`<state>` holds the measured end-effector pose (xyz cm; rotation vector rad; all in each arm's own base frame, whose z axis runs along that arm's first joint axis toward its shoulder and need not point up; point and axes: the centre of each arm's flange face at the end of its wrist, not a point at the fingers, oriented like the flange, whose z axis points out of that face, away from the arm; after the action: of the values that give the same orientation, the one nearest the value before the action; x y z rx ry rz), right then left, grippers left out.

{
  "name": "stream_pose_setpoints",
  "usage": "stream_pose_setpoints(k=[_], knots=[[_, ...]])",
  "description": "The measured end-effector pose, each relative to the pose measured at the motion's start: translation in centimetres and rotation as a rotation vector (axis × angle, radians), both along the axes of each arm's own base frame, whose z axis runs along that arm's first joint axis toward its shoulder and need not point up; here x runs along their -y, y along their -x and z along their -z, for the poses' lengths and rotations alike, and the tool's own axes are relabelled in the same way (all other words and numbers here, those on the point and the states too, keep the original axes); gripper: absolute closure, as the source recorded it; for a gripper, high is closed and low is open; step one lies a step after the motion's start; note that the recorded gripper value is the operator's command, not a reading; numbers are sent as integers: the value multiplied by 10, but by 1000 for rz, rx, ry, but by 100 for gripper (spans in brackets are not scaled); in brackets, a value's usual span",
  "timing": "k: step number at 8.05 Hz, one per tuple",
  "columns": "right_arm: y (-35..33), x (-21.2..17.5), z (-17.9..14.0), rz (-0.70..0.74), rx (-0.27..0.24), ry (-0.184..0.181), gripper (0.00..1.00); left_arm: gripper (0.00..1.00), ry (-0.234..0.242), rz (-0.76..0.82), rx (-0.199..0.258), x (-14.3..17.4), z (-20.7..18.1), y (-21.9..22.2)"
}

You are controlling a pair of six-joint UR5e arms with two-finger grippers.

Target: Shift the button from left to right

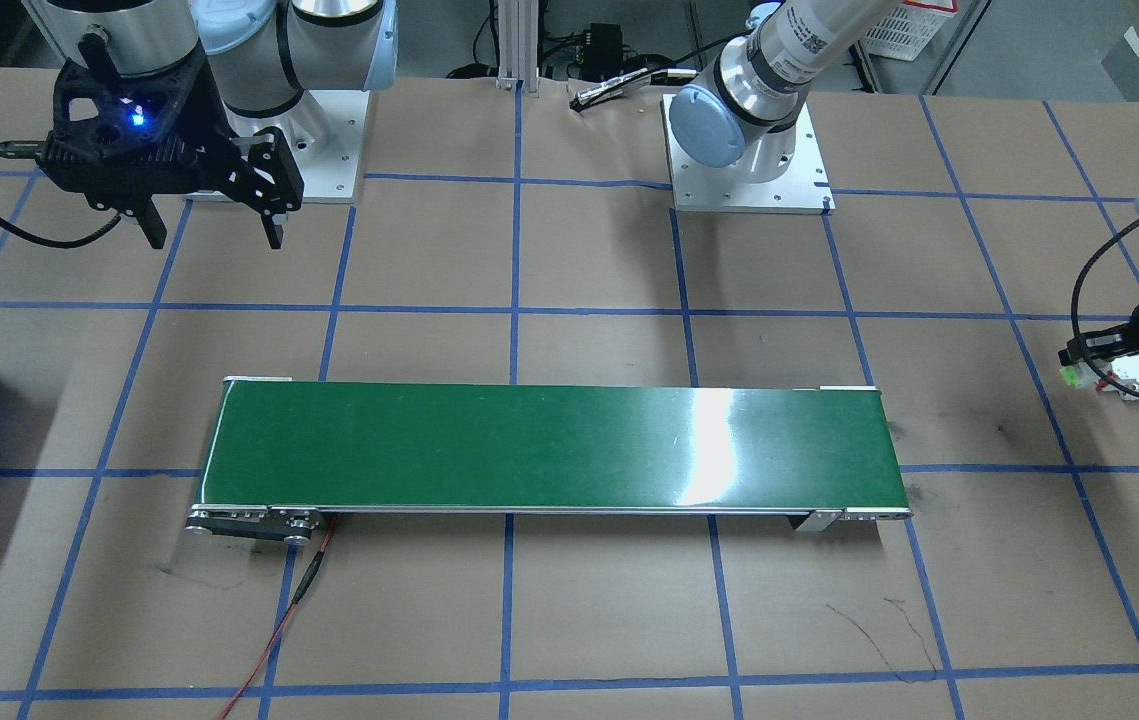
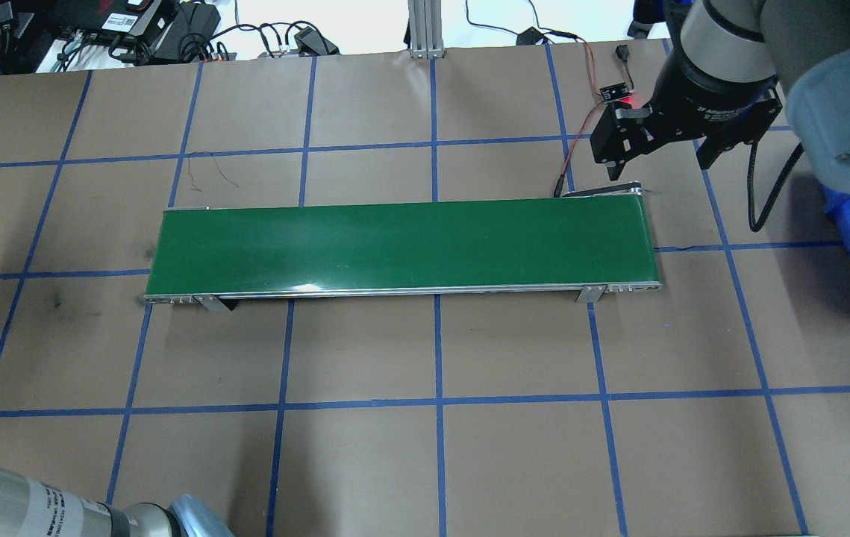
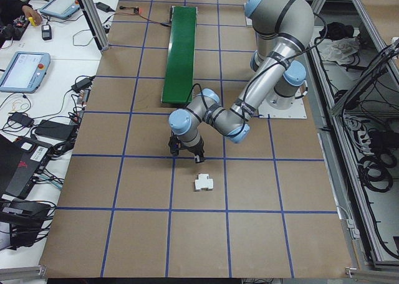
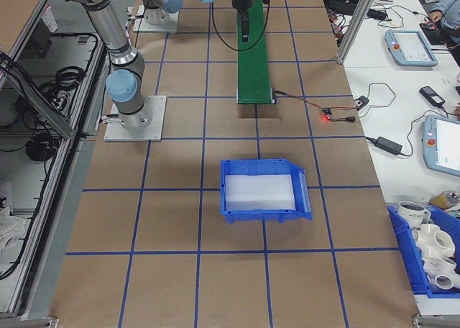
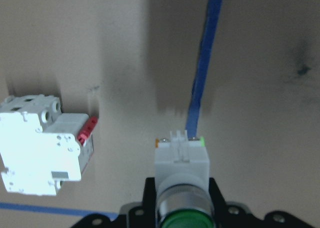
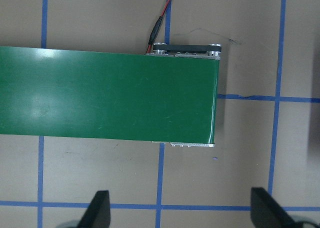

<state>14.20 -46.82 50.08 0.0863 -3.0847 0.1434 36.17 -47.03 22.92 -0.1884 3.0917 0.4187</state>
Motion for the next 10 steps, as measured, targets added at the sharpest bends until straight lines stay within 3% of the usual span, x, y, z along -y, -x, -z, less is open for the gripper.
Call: stream_pose_setpoints(k=[2, 5, 8, 10], knots=[[0, 1, 1, -1, 0, 0, 0, 100, 37, 45, 9, 11, -45, 36], [0, 4, 4, -2, 0, -3, 0, 100, 135, 133, 22, 53, -97, 144], [0, 4, 4, 0, 0, -3, 0, 100, 185, 96, -27, 84, -102, 254], [0, 4, 4, 0, 0, -5, 0, 100, 180, 73, -69, 94, -90, 293]])
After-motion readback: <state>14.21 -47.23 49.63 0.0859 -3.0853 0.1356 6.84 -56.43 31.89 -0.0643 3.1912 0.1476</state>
